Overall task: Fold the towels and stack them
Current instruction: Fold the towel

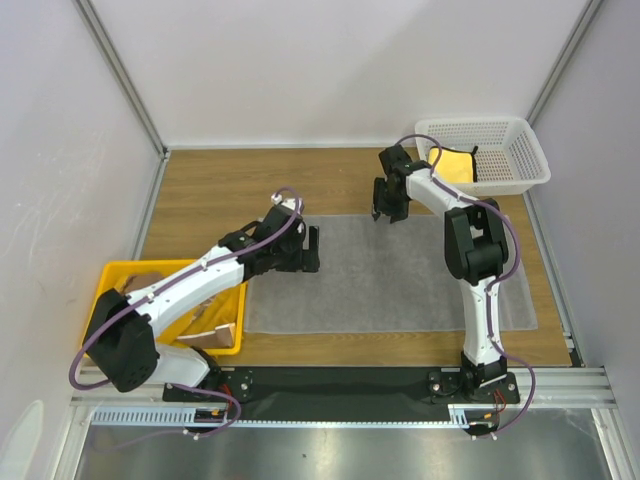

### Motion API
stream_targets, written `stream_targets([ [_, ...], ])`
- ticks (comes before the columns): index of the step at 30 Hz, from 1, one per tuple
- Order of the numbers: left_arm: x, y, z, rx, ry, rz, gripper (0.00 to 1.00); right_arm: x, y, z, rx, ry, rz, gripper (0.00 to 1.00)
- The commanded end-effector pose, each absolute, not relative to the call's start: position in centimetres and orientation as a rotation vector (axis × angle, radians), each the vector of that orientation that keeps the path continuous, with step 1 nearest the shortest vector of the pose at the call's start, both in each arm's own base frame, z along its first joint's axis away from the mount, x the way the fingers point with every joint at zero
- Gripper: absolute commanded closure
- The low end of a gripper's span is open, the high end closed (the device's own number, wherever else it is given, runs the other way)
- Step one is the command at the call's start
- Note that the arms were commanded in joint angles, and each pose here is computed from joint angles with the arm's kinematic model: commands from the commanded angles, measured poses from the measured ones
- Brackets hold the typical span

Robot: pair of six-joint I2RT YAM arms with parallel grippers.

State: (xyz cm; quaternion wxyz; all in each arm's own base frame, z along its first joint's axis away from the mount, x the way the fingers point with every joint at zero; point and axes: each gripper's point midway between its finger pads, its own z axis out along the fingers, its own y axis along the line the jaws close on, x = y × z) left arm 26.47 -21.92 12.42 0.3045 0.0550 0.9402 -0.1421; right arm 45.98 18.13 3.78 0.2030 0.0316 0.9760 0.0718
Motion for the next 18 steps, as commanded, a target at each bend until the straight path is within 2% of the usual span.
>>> stream_targets([
  [1, 26.5, -22.4, 12.7, 0.122, 2.48, -0.376, 0.09, 48.0, 19.6, 6.0, 0.042, 2.643, 0.246, 0.46],
  [6, 26.0, -23.3, 12.6, 0.144, 2.482, -0.367, 0.09, 48.3, 19.7, 5.4, 0.035, 2.645, 0.232, 0.46],
  [18, 24.9, -24.3, 12.4, 0.125, 2.49, -0.364, 0.1, 48.4, 19.3, 4.0, 0.013, 2.676, 0.167, 0.55],
])
